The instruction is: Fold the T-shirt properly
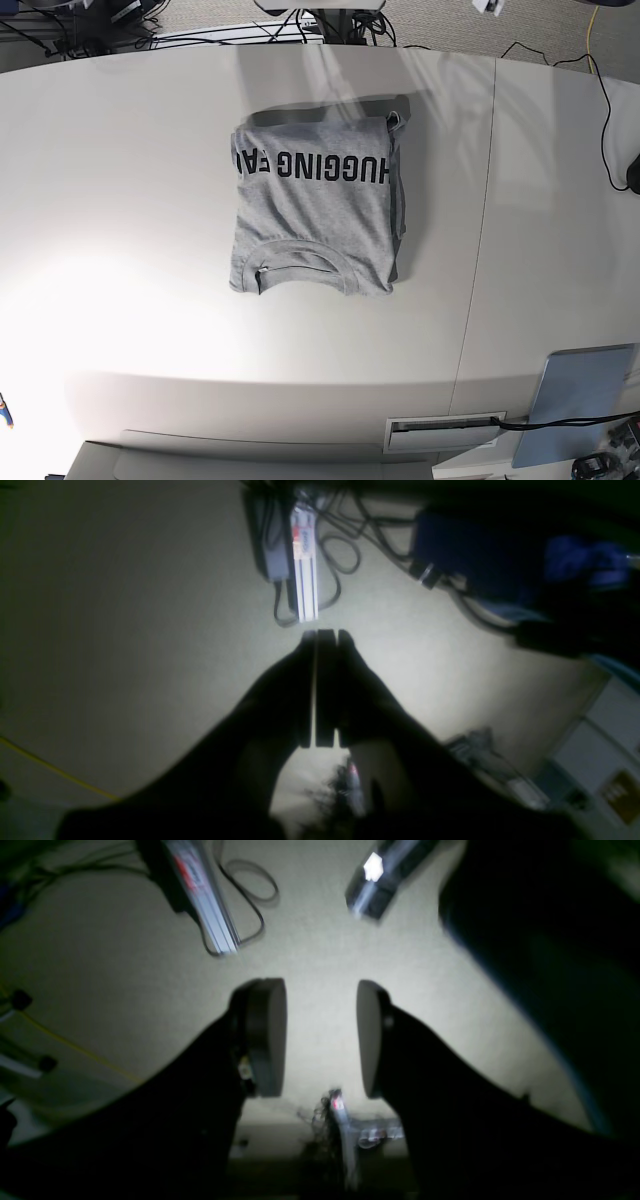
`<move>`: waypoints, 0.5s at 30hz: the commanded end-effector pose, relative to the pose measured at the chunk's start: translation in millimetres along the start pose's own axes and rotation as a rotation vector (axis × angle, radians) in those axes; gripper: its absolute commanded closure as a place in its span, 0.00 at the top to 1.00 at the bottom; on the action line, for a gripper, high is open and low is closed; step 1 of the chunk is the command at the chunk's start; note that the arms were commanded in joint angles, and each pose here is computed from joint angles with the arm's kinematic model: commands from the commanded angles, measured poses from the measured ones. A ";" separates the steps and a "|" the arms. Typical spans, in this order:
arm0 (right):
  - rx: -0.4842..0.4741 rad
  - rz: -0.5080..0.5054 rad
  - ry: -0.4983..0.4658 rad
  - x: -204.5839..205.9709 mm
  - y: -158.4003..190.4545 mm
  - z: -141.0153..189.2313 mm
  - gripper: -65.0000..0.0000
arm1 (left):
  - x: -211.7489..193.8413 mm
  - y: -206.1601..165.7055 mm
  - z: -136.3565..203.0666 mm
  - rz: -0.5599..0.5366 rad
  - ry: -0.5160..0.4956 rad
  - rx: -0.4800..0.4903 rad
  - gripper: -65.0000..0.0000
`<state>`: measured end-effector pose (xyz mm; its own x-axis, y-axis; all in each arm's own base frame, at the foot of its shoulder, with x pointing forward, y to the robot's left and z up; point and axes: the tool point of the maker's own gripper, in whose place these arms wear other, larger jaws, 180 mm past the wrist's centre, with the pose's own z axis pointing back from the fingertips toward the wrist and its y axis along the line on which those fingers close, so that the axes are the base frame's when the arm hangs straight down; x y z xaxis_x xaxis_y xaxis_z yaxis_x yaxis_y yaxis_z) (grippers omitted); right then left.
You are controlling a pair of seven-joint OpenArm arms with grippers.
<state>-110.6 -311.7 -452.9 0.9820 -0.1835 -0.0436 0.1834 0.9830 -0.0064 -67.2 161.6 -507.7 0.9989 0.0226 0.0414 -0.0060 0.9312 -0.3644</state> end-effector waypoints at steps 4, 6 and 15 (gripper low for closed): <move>0.001 -0.056 0.033 -9.2 -15.9 -28.4 0.36 | -18.3 22.1 -25.4 0.098 0.058 0.004 0.03; 0.021 -0.082 0.035 -7.4 -18.4 -44.9 0.36 | -23.2 34.3 -39.2 0.123 0.076 0.026 0.19; 0.072 -0.171 -0.045 37.2 -24.5 -103.8 0.36 | -10.4 60.7 -89.5 0.216 0.081 0.063 0.34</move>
<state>-79.6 -333.4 -563.8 0.9333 -0.3592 -0.0016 0.3584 0.9307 0.0730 -72.8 180.5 -615.2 0.9728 0.2029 -0.1113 -0.2275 0.9266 -0.2995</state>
